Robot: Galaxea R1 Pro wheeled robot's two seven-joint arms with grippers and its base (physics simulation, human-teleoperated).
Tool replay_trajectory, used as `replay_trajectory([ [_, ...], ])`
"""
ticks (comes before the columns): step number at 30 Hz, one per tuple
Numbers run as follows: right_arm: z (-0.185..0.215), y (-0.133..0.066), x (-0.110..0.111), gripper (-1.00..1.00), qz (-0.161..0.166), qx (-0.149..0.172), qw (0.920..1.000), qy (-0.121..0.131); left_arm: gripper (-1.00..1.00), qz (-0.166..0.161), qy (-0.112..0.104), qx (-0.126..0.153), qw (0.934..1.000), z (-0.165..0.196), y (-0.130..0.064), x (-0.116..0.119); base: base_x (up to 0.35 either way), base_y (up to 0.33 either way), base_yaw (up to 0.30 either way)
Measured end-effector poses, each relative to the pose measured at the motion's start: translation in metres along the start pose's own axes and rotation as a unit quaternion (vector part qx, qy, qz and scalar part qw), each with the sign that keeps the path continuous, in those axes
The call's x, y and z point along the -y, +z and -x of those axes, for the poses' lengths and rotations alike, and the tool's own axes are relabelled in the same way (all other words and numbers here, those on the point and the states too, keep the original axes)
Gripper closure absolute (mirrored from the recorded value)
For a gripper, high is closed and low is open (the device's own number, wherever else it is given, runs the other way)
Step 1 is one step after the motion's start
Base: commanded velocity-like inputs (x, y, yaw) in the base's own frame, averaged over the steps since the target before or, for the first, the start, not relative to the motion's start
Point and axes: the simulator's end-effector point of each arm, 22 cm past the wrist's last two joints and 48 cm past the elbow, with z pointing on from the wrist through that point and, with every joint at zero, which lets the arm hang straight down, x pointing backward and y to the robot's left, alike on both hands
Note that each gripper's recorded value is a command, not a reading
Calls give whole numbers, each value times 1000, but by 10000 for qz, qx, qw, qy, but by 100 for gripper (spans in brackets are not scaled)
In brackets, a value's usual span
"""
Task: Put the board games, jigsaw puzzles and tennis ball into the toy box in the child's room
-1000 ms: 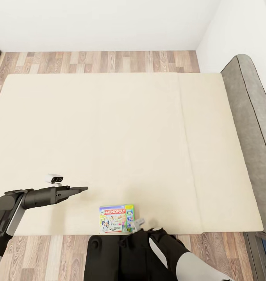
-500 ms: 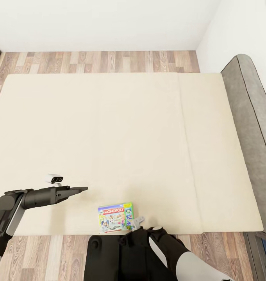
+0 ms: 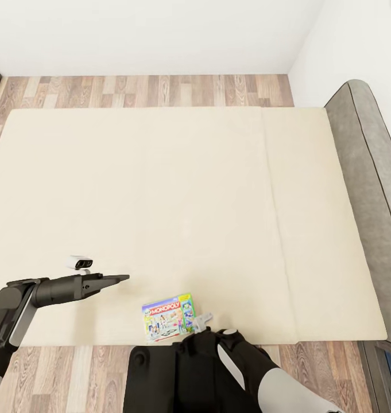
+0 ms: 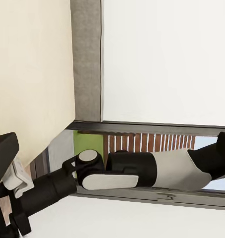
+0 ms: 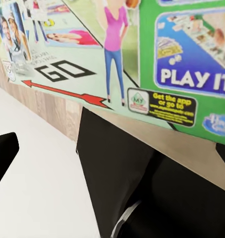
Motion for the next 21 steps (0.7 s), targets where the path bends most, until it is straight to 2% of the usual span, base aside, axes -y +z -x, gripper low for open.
replay_trajectory([
  [8, 13, -1, 3, -100, -85, 278, 9996, -66, -100, 1, -4, 1, 10000, 0, 0, 0, 0, 0, 0],
  [21, 22, -2, 4, -100, -98, 457, 9989, -71, -100, -7, -6, 1, 10000, 0, 1, 0, 0, 0, 0],
])
